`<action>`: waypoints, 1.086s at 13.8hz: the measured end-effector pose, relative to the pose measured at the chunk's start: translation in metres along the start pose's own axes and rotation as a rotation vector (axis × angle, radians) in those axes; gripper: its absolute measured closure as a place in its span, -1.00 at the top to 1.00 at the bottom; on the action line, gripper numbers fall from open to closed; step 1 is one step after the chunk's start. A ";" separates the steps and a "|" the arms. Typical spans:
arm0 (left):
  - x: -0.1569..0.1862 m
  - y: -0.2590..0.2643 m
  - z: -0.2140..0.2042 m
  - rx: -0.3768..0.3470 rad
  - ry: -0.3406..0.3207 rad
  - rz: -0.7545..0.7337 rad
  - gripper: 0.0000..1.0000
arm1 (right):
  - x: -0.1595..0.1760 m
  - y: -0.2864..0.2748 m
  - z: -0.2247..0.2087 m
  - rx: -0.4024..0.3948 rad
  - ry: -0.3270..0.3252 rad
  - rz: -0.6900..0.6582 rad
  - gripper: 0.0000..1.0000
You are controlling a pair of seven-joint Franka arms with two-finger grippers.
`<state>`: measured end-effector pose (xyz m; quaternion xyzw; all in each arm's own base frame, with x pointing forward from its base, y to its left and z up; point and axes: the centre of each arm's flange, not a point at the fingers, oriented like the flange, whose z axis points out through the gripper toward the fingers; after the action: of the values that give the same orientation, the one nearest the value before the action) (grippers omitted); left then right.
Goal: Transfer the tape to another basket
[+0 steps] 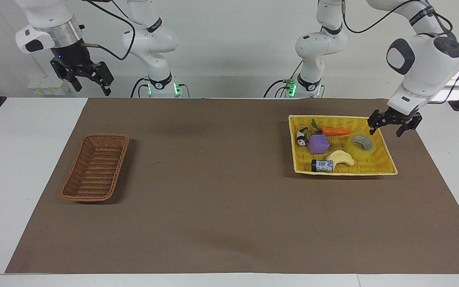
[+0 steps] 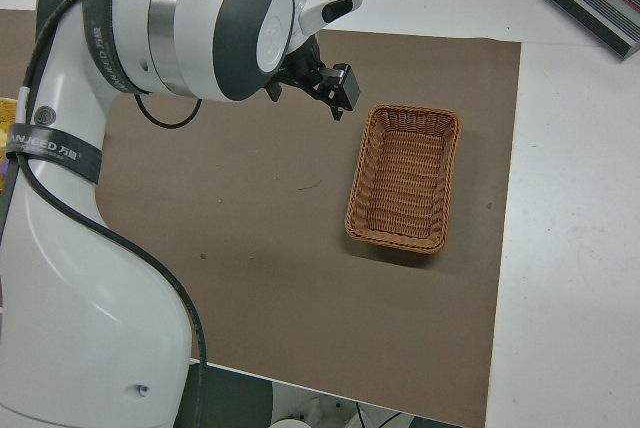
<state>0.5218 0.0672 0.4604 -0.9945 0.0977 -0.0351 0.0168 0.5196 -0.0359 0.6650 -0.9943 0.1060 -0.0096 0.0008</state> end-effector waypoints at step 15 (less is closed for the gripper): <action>-0.080 -0.031 0.107 0.017 0.017 -0.075 0.41 | 0.000 0.000 0.000 0.000 0.000 0.000 1.00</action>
<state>0.4576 0.1157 0.3502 -0.9969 0.0601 -0.0450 0.0232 0.5196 -0.0359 0.6650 -0.9943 0.1060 -0.0096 0.0008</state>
